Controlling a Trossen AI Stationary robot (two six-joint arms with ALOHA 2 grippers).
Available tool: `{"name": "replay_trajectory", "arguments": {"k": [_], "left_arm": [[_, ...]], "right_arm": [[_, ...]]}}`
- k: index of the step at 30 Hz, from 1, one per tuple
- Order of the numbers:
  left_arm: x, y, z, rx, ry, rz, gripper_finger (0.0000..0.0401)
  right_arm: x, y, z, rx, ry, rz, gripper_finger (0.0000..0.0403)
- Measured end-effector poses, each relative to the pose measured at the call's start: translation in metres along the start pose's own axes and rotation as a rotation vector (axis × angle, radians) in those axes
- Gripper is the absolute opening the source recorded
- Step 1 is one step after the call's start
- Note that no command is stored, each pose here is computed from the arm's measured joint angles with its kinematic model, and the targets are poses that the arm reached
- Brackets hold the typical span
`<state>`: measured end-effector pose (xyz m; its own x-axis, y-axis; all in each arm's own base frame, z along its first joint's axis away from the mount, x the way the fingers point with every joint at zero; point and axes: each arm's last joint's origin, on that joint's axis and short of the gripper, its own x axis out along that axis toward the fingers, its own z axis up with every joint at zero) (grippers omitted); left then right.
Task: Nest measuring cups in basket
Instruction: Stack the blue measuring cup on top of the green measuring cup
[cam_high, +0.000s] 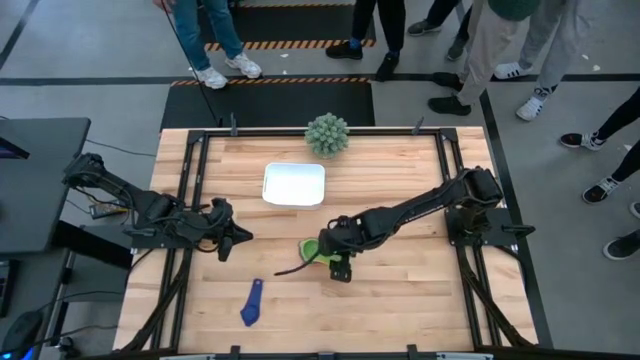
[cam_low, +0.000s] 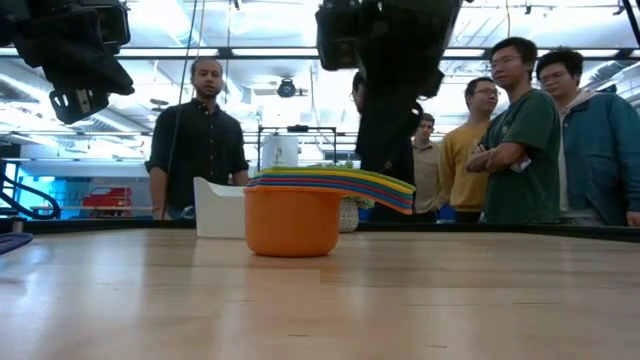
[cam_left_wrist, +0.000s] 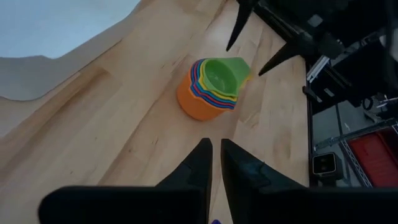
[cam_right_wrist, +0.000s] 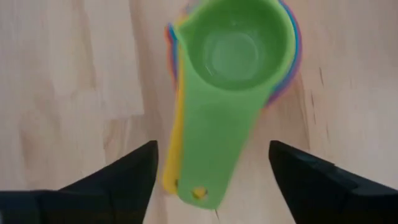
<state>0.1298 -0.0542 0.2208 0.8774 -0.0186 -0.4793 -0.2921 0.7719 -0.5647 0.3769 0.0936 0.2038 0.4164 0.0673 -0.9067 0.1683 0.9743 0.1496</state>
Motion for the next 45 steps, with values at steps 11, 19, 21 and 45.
{"name": "replay_trajectory", "arguments": {"k": [11,19,21,45], "left_arm": [[0.000,0.000,0.000,-0.001,0.000,0.001,0.0038],[0.000,0.000,0.000,-0.002,0.000,0.000,0.0038],[0.000,0.000,0.000,-0.002,0.000,0.000,0.0038],[0.058,-0.013,-0.035,0.012,0.420,-0.068,0.0144]], "right_arm": [[0.016,0.001,-0.014,0.047,-0.036,-0.036,0.0334],[0.018,0.001,-0.013,0.047,-0.046,-0.022,0.0326],[0.018,0.003,-0.012,0.047,-0.056,-0.014,0.0325],[-0.044,-0.005,-0.017,-0.067,-0.072,-0.077,0.0324]]}}
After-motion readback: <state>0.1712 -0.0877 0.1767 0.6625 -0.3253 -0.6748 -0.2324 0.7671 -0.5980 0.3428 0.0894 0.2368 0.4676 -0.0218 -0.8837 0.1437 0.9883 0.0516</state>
